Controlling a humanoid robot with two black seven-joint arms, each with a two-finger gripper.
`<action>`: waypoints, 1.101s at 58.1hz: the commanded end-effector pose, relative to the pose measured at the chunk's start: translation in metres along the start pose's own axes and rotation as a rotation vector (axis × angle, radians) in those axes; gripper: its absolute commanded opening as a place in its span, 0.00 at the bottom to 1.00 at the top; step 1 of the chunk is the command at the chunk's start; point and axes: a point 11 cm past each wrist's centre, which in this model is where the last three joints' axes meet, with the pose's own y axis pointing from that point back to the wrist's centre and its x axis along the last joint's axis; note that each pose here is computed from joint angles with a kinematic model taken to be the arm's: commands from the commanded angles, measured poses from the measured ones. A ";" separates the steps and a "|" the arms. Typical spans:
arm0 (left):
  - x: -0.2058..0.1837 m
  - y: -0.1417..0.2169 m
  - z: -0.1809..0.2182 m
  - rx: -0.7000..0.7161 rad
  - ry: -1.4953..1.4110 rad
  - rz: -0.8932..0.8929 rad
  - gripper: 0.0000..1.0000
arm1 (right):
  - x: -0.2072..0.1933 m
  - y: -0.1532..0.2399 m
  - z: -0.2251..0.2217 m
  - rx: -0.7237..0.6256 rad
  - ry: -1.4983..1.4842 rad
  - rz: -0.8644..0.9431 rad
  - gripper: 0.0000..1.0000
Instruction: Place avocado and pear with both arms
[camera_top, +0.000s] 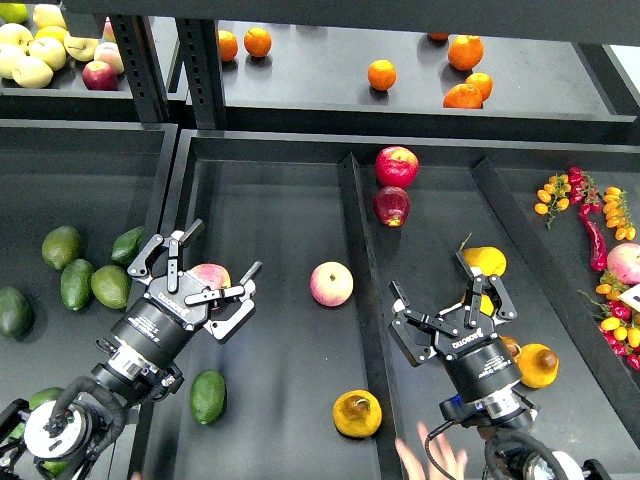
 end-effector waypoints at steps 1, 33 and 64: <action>0.000 0.000 -0.001 0.002 0.002 -0.001 0.99 | 0.000 0.000 0.000 0.000 0.000 0.001 0.99; -0.003 0.001 -0.001 0.003 -0.006 -0.007 0.99 | 0.001 0.001 0.000 0.001 -0.001 0.003 0.99; 0.001 0.008 0.001 -0.012 0.003 0.008 0.99 | 0.002 0.003 0.001 0.003 -0.004 0.006 0.99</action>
